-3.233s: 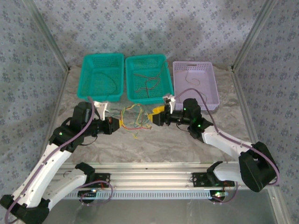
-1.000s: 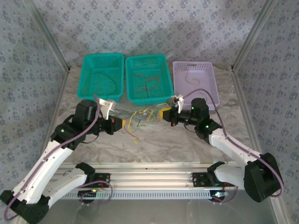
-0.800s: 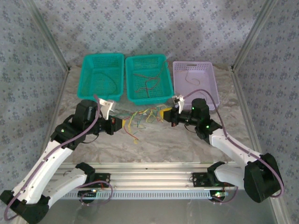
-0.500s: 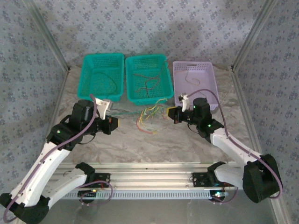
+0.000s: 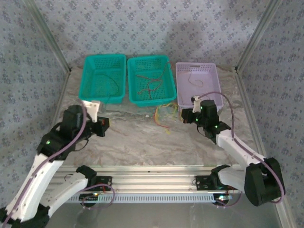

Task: Untangle the cables

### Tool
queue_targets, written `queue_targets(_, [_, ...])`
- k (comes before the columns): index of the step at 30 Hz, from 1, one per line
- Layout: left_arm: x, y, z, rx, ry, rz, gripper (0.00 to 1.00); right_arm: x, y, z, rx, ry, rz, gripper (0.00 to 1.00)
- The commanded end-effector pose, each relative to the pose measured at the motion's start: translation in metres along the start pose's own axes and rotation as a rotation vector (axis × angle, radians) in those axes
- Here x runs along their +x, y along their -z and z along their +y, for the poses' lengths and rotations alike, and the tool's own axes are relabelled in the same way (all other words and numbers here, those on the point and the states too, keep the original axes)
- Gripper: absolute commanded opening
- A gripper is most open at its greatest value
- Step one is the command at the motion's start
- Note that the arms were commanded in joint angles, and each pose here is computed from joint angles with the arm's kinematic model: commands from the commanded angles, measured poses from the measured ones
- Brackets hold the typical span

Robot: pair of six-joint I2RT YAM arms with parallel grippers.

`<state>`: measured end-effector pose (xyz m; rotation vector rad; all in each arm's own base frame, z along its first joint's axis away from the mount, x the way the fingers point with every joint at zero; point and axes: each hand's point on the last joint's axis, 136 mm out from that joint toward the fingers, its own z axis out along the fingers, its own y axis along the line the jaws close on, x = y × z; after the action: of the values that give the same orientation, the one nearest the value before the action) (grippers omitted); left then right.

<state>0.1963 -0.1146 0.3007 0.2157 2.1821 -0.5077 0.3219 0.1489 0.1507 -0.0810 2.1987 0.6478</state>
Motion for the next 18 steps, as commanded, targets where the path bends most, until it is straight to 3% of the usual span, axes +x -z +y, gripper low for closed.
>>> queue_targets(1, [-0.027,0.031,0.016,-0.101,0.026,-0.139,0.00,0.021,0.001,-0.034,0.166,-0.053,0.048,0.00])
queue_targets(7, [-0.031,0.023,0.005,-0.036,0.045,-0.155,0.00,0.016,0.009,0.002,-0.025,-0.017,-0.020,0.00])
queue_targets(10, [-0.021,0.001,-0.012,0.056,0.060,-0.075,0.03,0.006,0.023,0.024,-0.132,0.025,-0.085,0.00])
queue_targets(12, [-0.013,-0.016,-0.027,0.139,0.076,-0.005,0.15,0.006,0.029,0.037,-0.204,0.053,-0.099,0.00])
queue_targets(15, [-0.003,-0.038,-0.045,0.246,0.124,0.074,0.47,0.009,0.035,0.053,-0.285,0.082,-0.108,0.00])
queue_targets(18, [0.008,-0.055,-0.061,0.331,0.150,0.144,0.60,0.009,0.039,0.062,-0.320,0.099,-0.119,0.00])
